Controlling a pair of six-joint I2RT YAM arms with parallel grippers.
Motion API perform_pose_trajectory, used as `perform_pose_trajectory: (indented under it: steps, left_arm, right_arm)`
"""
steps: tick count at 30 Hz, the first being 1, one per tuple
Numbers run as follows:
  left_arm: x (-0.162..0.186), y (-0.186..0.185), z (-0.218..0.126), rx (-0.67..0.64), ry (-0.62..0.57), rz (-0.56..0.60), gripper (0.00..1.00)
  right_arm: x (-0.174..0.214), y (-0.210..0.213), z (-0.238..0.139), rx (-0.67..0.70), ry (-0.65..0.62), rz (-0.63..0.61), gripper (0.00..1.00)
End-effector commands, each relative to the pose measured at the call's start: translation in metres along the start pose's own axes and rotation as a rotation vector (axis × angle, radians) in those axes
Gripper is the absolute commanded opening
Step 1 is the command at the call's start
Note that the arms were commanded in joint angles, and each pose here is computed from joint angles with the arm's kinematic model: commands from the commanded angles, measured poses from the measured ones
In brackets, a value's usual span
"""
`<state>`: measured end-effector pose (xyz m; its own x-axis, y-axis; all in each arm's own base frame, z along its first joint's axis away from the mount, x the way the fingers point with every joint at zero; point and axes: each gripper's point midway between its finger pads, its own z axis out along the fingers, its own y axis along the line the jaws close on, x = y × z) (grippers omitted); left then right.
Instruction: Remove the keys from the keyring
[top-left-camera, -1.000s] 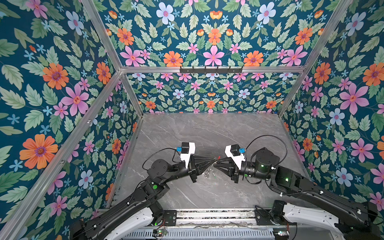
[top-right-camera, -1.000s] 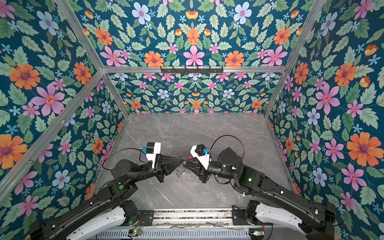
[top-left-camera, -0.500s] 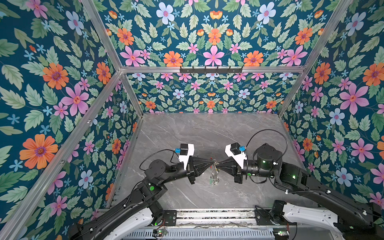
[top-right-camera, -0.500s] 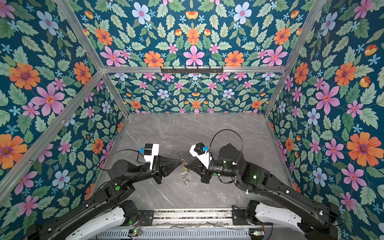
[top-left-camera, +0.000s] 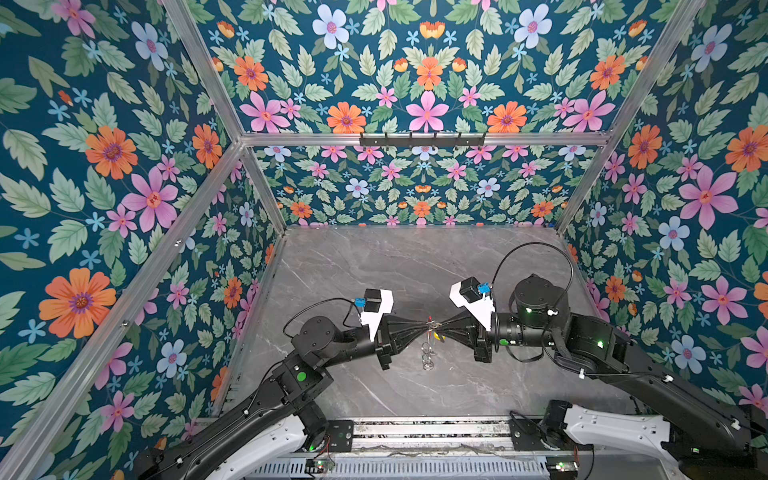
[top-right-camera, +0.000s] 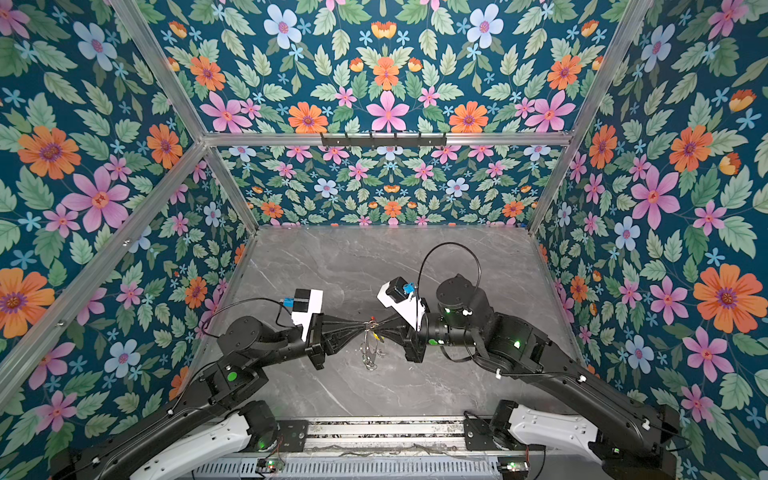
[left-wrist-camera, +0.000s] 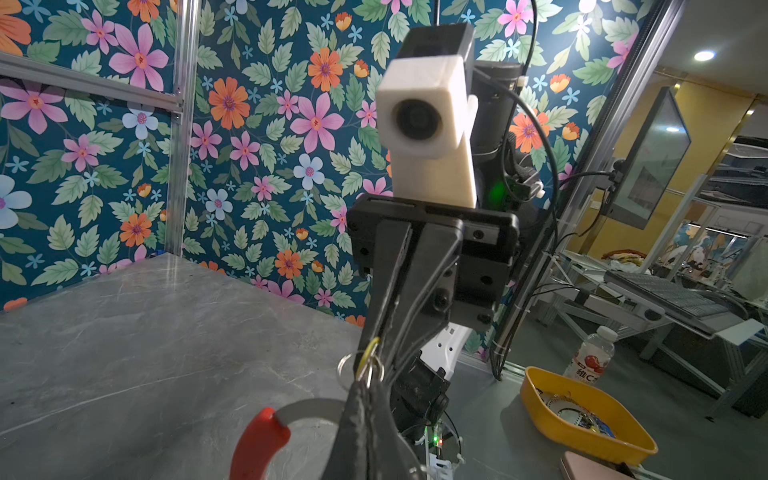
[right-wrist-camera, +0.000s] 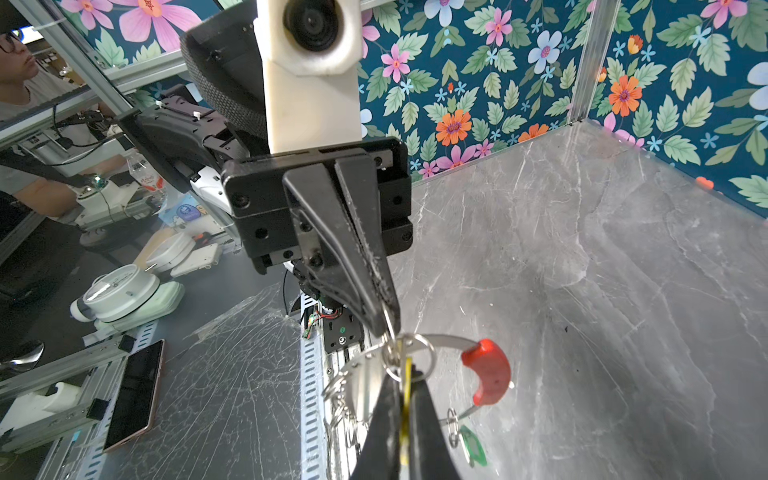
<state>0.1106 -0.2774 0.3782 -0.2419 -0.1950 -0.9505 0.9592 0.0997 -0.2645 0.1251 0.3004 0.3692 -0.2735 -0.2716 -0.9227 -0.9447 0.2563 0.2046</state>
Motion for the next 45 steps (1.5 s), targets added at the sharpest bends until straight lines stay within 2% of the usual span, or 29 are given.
perform_pose_trajectory:
  steps: [1, 15, 24, 45]
  left_arm:
    - [0.0, 0.004, 0.001, -0.021, 0.01, 0.019, 0.0]
    - [0.002, -0.005, -0.002, 0.02, 0.025, 0.021, 0.0]
    - [-0.004, -0.024, -0.007, 0.109, 0.001, 0.025, 0.0]
    - [-0.024, -0.033, -0.018, 0.134, -0.132, 0.032, 0.0]
  right_arm:
    - [-0.003, 0.003, -0.002, -0.008, -0.002, 0.009, 0.0]
    - [-0.004, -0.01, -0.002, 0.03, 0.011, 0.025, 0.0]
    - [0.001, -0.017, -0.001, 0.028, 0.011, 0.055, 0.0]
    - [0.016, -0.016, 0.015, -0.031, 0.028, 0.097, 0.0]
